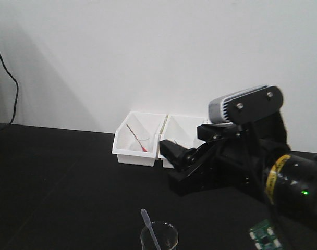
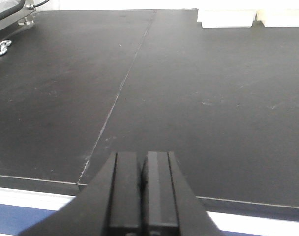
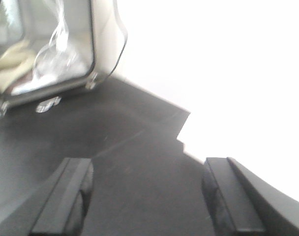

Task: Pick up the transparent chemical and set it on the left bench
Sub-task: 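Raise and withdraw the open right gripper from the beaker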

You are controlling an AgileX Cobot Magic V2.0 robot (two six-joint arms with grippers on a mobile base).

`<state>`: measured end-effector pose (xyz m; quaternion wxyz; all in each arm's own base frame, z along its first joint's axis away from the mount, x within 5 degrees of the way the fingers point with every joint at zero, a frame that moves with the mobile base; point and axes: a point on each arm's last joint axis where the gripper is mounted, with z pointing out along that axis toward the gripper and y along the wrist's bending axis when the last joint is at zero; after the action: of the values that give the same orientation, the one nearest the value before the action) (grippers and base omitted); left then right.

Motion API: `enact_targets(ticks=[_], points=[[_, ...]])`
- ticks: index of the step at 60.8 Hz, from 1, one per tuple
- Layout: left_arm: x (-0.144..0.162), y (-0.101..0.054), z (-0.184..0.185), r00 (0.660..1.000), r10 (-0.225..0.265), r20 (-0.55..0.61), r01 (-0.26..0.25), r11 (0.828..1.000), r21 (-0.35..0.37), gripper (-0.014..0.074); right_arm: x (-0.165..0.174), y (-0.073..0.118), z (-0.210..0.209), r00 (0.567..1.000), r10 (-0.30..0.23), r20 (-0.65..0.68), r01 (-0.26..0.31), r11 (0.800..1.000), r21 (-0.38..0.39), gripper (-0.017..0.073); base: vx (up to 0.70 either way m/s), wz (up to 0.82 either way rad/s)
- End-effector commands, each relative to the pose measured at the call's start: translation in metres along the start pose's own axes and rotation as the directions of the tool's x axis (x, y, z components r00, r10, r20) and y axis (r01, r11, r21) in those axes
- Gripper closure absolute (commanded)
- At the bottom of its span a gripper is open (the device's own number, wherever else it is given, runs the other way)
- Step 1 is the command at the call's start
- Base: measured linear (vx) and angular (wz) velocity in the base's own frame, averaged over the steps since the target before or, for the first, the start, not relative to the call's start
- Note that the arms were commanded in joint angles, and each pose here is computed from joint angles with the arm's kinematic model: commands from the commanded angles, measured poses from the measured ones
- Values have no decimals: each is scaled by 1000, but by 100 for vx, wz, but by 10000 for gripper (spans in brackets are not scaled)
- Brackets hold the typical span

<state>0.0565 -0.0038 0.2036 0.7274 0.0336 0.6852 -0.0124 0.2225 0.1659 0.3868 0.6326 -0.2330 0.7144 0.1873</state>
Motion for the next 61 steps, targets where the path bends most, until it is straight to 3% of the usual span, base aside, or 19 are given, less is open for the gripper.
enact_targets(ticks=[1, 17, 26, 30, 40, 44, 50, 55, 61], points=[[-3, 0, -1, 997, -9, 81, 9, 1000, -2, 597, -27, -1, -23, 995, -1, 104, 1, 1000, -3, 63, 0, 0], [-3, 0, -1, 997, -9, 81, 9, 1000, -2, 597, -32, -6, -34, 993, -15, 113, 11, 999, 40, 95, 0, 0], [-3, 0, -1, 997, -9, 81, 9, 1000, -2, 597, -32, -19, -51, 998, 14, 65, -25, 986, 166, 181, 0, 0], [-3, 0, -1, 997, -9, 81, 9, 1000, -2, 597, -33, -28, -72, 1000, 18, 15, -21, 967, 253, 263, 0, 0], [-3, 0, -1, 997, -9, 81, 9, 1000, -2, 597, -25, -50, -128, 980, -99, -171, 158, 914, 374, 517, 0, 0], [-3, 0, -1, 997, -9, 81, 9, 1000, -2, 597, -15, -57, -145, 977, -122, -177, 185, 897, 401, 573, 0, 0], [-3, 0, -1, 997, -9, 81, 9, 1000, -2, 597, 12, -65, -170, 991, -59, -119, 110, 867, 486, 569, 0, 0], [-3, 0, -1, 997, -9, 81, 9, 1000, -2, 597, 43, -66, -187, 999, -10, -47, 35, 827, 561, 568, 0, 0], [-3, 0, -1, 997, -9, 81, 9, 1000, -2, 597, 82, -64, -200, 1000, -23, 0, 18, 782, 623, 567, 0, 0]])
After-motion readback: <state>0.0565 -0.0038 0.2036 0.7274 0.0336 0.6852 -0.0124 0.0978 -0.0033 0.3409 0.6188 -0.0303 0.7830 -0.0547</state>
